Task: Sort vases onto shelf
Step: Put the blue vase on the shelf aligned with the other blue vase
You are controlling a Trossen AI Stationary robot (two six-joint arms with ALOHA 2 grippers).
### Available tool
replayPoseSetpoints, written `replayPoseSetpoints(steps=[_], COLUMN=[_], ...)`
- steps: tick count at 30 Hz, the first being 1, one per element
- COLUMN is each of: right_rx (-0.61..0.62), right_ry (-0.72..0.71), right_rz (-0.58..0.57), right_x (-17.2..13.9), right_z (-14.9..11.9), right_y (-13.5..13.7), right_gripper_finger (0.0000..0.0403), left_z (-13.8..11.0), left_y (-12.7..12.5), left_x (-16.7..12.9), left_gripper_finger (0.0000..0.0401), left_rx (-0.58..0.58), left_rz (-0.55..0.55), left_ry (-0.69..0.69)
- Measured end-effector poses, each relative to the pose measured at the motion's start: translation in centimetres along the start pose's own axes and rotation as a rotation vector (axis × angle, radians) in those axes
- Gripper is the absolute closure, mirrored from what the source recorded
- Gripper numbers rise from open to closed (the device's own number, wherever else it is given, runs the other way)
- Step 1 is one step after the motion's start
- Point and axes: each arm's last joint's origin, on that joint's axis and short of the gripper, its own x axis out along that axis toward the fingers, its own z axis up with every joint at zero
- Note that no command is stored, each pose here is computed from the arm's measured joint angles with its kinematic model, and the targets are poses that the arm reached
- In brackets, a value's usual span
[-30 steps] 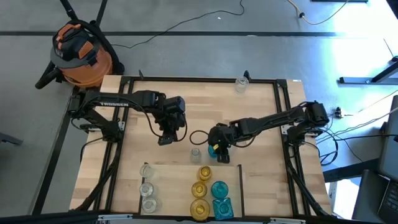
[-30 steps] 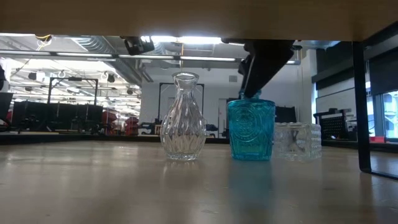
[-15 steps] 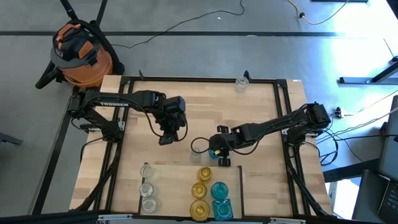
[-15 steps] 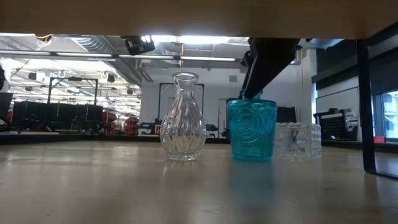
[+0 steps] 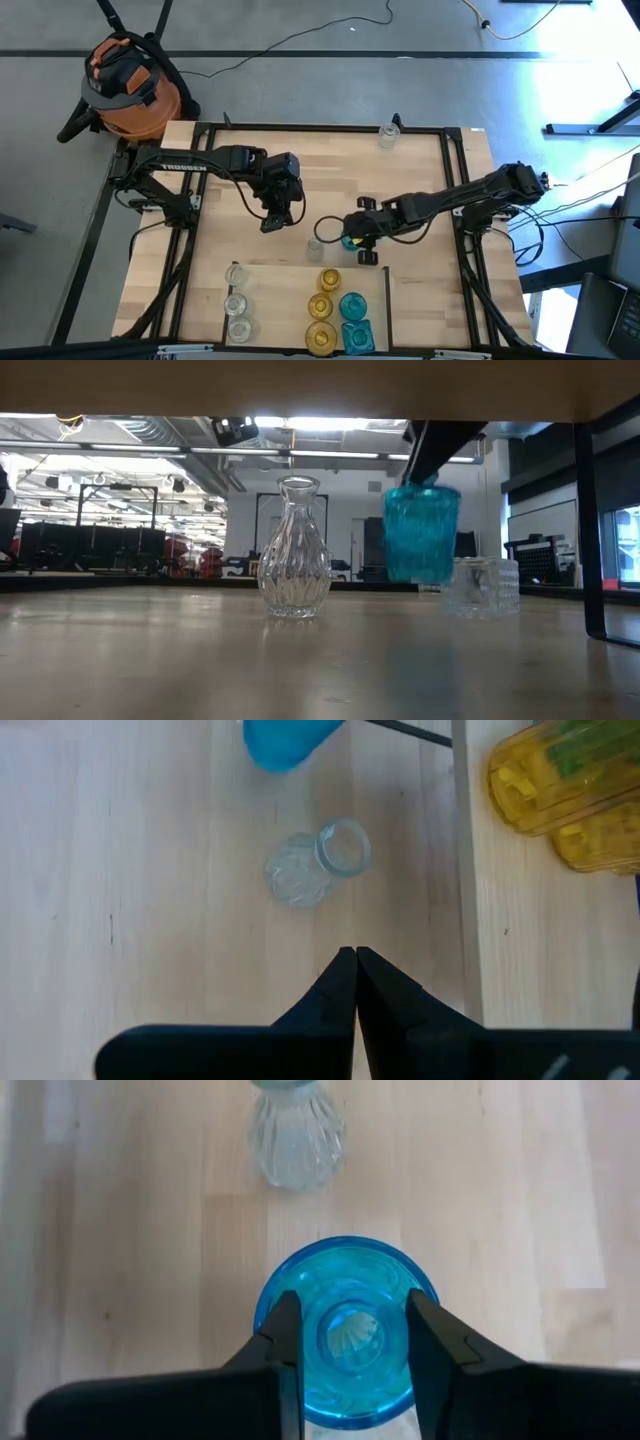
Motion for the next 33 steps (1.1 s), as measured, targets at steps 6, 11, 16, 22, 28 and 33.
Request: replayPoseSetpoints(steps=[6, 11, 16, 22, 28, 33], right_rx=[-0.024, -0.034, -0.050, -0.092, -0.120, -0.115], right_ry=[-0.003, -0.047, -0.051, -0.052, -0.103, -0.113], right_rz=[-0.044, -0.028, -0.001, 0.126, 0.179, 0.195], right_x=[-3.6, -6.8, -9.6, -11.0, -11.6, -11.5], right_z=[1.7, 3.6, 4.5, 4.2, 3.6, 3.5], right_y=[-0.1, 0.1, 0.6, 3.5, 6.8, 7.7], right_gripper_finger=[0.0319, 0.0319, 0.0319, 0.0319, 0.0319, 0.0319], left_z=[0.1, 0.4, 0.6, 0.4, 0.1, 0.1], left_y=[-0.3, -0.7, -1.2, -2.3, -3.4, -4.1], left_x=[0.1, 0.3, 0.5, 1.0, 1.5, 1.7], left_gripper_finger=[0.0400, 0.0400, 0.0400, 0.0400, 0.0400, 0.0400], left_rx=[0.007, 0.013, 0.003, -0.002, 0.003, 0.023], left_rz=[0.002, 0.006, -0.001, 0.019, 0.048, 0.035], left_ry=[-0.006, -0.042, -0.064, -0.054, -0.049, -0.058])
